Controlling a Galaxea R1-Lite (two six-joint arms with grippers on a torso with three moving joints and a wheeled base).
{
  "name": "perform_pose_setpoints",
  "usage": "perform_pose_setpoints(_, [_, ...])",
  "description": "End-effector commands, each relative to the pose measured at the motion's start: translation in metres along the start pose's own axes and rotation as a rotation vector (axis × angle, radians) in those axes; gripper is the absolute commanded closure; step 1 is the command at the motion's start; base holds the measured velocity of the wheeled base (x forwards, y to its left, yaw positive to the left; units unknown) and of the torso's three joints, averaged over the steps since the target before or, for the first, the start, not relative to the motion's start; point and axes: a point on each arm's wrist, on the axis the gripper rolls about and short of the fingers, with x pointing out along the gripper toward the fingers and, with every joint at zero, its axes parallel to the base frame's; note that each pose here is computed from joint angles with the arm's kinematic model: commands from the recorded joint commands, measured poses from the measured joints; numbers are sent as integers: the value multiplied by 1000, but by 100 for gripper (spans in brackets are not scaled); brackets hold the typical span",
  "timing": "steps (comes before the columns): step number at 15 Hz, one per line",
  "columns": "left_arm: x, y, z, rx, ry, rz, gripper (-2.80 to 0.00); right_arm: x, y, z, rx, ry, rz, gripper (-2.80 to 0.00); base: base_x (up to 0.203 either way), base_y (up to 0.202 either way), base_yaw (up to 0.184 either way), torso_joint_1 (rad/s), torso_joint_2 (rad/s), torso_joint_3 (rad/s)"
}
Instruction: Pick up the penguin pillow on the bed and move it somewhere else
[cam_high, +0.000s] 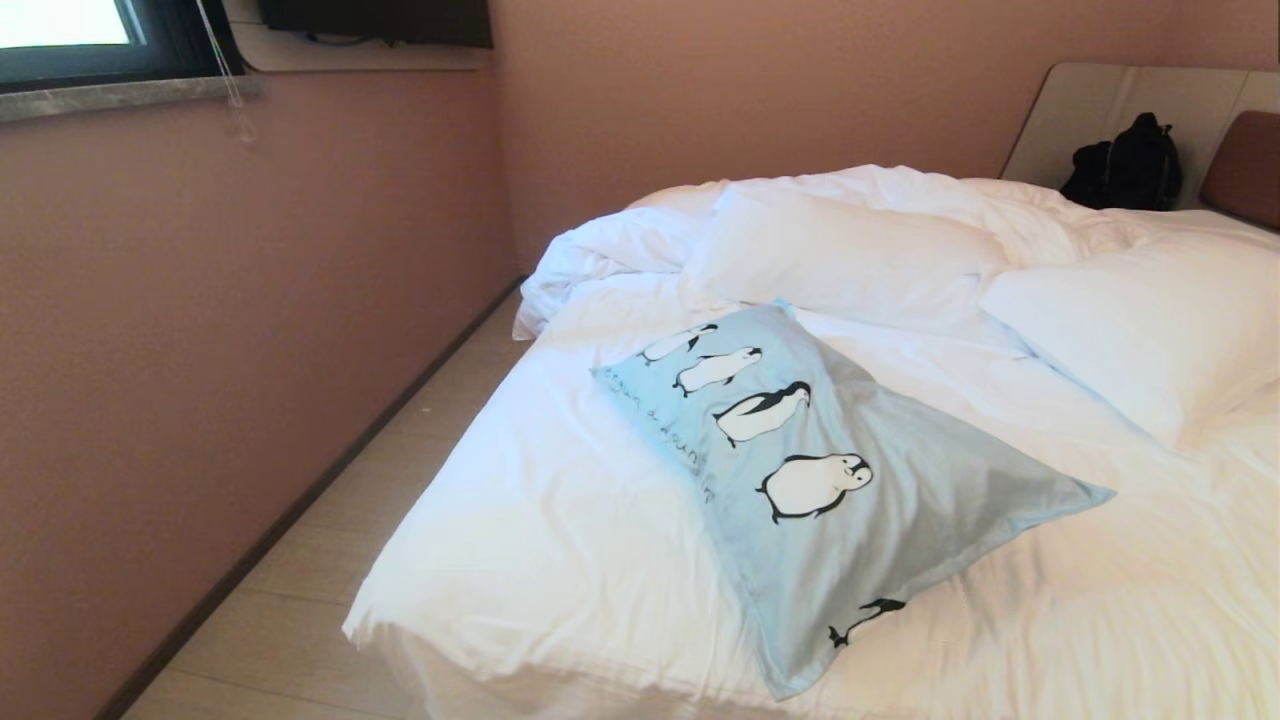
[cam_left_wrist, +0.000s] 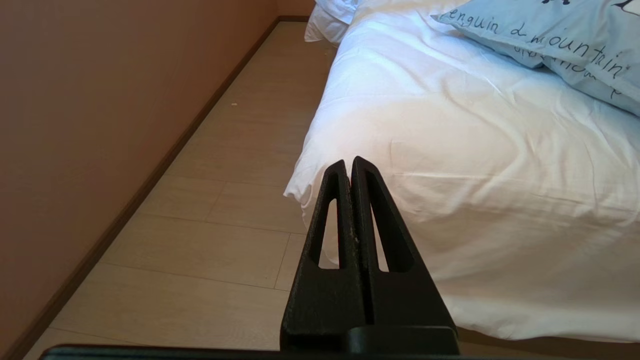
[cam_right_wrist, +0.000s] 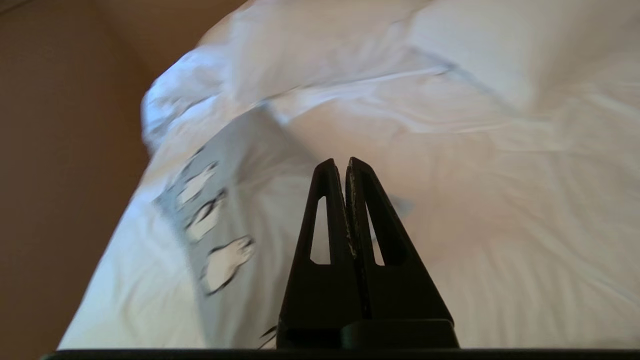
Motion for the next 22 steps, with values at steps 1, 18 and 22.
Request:
perform_pose_setpoints(1, [0, 0, 0, 0, 0, 0, 0, -29, -24, 1, 50, -158, -244, 0, 0, 0, 0, 0, 0, 0])
perform_pose_setpoints(18, [0, 0, 0, 0, 0, 0, 0, -118, -68, -90, -225, -329, -81, 0, 0, 0, 0, 0, 0, 0])
perform_pose_setpoints(22, [0, 0, 0, -2, 0, 0, 0, -108, -72, -119, -302, -245, 78, 0, 0, 0, 0, 0, 0, 0])
